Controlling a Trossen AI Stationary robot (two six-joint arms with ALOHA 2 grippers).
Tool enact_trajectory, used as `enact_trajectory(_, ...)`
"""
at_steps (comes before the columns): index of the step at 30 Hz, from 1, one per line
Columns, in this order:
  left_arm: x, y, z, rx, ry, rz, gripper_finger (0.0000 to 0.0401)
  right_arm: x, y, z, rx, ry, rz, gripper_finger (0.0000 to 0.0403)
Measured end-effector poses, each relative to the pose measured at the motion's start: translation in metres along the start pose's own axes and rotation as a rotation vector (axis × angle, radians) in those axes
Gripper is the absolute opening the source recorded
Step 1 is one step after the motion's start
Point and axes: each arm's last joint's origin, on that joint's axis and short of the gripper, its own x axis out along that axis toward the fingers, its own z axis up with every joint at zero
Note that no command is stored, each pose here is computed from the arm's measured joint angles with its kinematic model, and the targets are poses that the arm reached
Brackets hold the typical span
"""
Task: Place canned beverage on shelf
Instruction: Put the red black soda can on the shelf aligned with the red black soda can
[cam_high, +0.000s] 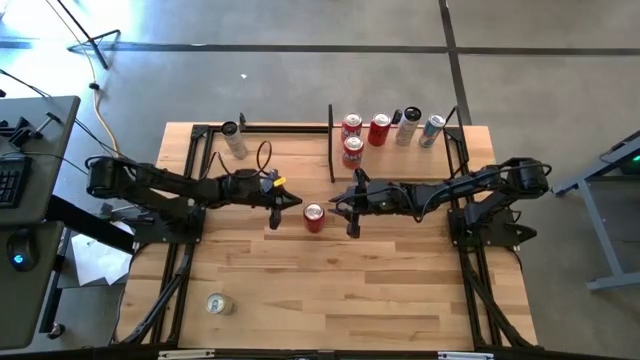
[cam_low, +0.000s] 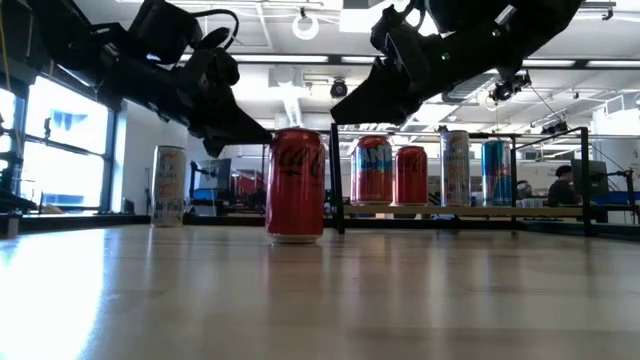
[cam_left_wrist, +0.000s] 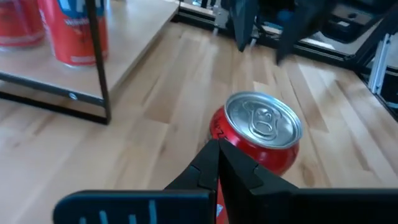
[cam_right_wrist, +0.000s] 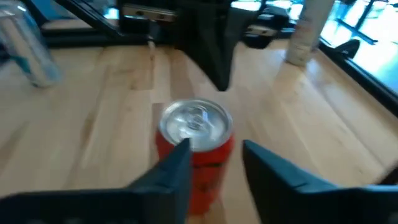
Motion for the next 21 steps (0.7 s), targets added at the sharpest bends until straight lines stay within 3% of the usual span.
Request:
enact_trajectory(6, -0.015, 0.001, 0.009, 0.04, -0.045, 0.025, 0.0, 0.014, 0.006, -0.005, -0.032, -0.069, 0.096, 0.0272)
enact_trajectory(9, -0.021, 0.001, 0.007, 0.042, -0.056, 0.027, 0.0, 0.022, 0.007, -0.008, -0.034, -0.106, 0.12, 0.0315)
enact_trajectory(21, -0.03, 0.002, -0.002, 0.032, -0.059, 0.045, 0.0, 0.037, -0.006, -0.014, -0.026, -0.133, 0.083, 0.033)
